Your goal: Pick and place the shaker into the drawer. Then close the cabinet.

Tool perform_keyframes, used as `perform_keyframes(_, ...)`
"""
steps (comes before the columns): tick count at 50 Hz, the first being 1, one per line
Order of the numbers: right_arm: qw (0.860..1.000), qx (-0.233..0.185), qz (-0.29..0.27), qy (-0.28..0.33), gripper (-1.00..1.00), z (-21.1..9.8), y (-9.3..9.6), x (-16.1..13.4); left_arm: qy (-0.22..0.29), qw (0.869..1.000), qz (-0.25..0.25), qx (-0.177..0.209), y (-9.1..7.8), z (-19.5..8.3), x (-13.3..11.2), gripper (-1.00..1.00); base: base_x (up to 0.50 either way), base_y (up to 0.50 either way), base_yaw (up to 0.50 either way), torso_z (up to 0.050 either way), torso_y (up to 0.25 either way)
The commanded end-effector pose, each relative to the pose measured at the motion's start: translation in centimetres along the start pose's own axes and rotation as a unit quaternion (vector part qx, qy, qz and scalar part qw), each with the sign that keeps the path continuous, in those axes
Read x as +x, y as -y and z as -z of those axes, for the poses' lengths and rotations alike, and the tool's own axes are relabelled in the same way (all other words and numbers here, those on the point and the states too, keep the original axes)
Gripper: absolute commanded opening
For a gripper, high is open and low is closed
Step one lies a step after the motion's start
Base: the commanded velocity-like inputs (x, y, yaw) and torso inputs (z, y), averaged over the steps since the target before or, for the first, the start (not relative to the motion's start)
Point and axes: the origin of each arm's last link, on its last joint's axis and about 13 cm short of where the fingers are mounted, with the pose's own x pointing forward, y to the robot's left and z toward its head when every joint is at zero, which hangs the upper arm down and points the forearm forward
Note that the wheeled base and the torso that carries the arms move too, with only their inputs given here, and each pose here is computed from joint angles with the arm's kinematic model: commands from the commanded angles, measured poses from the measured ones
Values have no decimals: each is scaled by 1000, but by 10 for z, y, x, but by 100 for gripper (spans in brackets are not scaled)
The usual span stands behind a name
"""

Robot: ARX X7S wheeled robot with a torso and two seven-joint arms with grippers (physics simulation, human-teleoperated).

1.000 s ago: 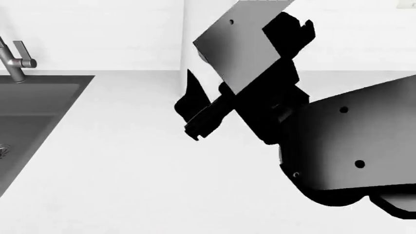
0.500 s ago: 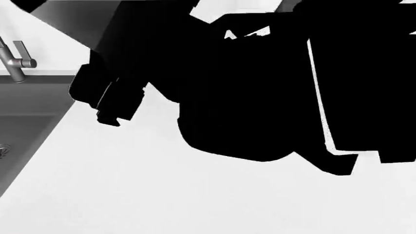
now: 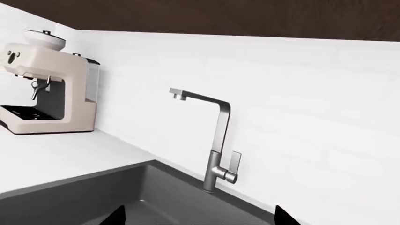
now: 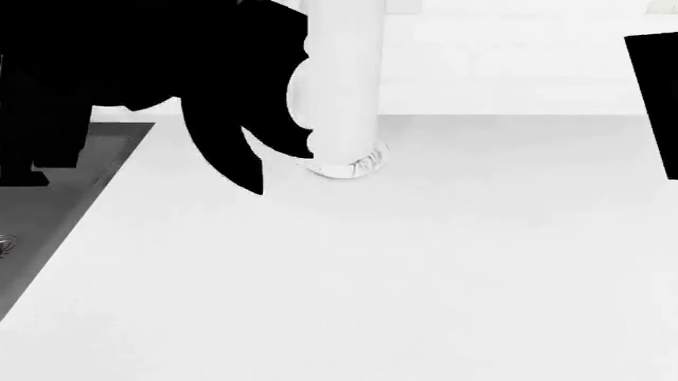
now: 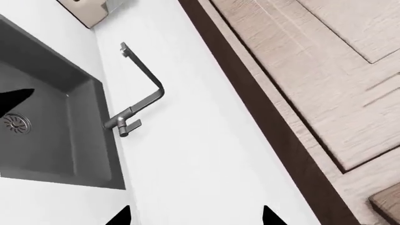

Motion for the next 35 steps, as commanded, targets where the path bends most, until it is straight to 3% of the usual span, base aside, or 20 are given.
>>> perform_keyframes(1, 999, -34, 19, 37, 100, -28, 12, 3, -3, 1000, -3, -5, -2, 1, -1, 100, 0, 0, 0, 0, 0)
perform_keyframes(9, 994, -42, 94, 35, 100, -33, 48, 2, -4, 1000, 1, -5, 0, 1, -2, 100, 0, 0, 0, 0, 0)
perform_keyframes(15, 984, -51, 172, 22, 100, -32, 88, -9, -5, 1000, 5, -2, 2, 2, -2, 100, 0, 0, 0, 0, 0)
perform_keyframes(23, 949, -62, 306, -38, 100, -18, 165, -51, -6, 1000, 5, 3, 1, 4, -3, 100, 0, 0, 0, 0, 0)
perform_keyframes(35, 897, -45, 420, -130, 100, 21, 227, -95, -10, 1000, 16, 15, 10, 6, -1, 100, 0, 0, 0, 0, 0)
